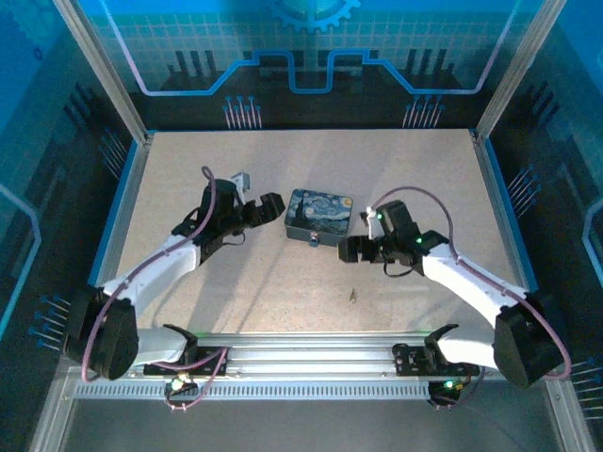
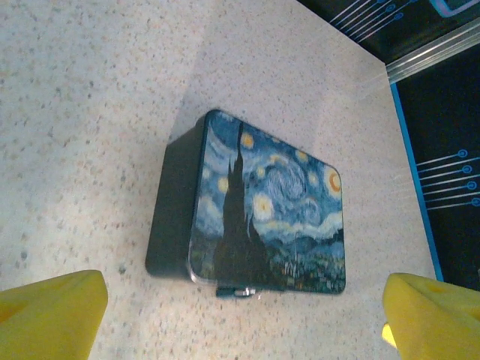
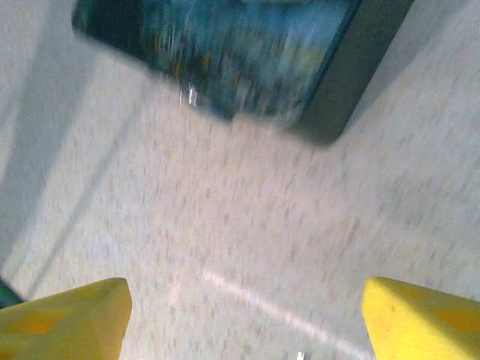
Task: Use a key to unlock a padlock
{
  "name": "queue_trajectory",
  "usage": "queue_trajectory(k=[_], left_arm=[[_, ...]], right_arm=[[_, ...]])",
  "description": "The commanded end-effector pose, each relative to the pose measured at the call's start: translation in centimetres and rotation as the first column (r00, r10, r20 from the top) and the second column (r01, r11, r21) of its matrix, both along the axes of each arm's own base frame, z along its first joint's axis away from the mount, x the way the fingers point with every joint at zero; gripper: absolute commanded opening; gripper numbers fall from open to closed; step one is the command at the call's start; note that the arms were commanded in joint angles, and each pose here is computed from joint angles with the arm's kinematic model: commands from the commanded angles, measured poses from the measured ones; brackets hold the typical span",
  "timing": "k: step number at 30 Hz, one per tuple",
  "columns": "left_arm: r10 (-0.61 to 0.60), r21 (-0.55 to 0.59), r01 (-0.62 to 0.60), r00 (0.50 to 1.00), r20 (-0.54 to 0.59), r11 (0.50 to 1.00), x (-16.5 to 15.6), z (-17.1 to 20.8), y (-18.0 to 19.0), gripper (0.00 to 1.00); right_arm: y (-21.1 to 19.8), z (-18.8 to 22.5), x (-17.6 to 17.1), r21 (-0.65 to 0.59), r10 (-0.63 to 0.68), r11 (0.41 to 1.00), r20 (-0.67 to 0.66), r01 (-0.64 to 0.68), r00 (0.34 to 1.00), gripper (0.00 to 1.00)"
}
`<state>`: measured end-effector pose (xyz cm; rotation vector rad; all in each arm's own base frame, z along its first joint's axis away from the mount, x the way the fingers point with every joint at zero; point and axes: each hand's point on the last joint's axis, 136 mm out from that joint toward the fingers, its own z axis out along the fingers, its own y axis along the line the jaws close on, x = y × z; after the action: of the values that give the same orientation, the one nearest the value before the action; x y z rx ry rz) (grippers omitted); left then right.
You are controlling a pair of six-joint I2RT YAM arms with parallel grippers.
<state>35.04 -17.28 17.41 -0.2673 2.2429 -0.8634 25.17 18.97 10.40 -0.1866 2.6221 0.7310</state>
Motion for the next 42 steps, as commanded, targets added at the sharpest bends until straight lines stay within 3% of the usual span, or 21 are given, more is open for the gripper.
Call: queue_trajectory(k=[1,7,12,24,42], left_arm=[[0.007,-0.007,-0.007,0.997,-0.082,1.000,-3.3,-2.1,-0.1,0.95],[-0.017,-0.062,0.009,0.990,-0.138,0.998,-7.5,-4.3,-1.1,0.94],[-0.040,-0.068,0.029,0.985,-0.168,0.997,-9.1,-5.8,-1.6,0.94],[-0.052,-0.070,0.040,0.984,-0.171,0.997,-9.4,-6.2,-1.8,0.95],[-0.045,-0.067,0.033,0.983,-0.180,0.997,-9.2,-6.4,-1.9,0.96]], right_arm=[[-1.4,-3.6,-5.0,-0.085,-0.080,0.994,-0.185,0.065,0.979,0.76],[-1.3,-6.2,-8.5,-0.172,-0.112,0.983,-0.251,0.069,0.961,0.63],[-0.6,-6.8,-8.8,-0.251,-0.109,0.967,-0.247,0.045,0.963,0.55],[0.7,-7.8,-8.1,-0.354,-0.156,0.933,-0.236,0.065,0.959,0.46],[0.1,-9.5,-8.3,-0.399,-0.178,0.914,-0.250,0.067,0.952,0.35]])
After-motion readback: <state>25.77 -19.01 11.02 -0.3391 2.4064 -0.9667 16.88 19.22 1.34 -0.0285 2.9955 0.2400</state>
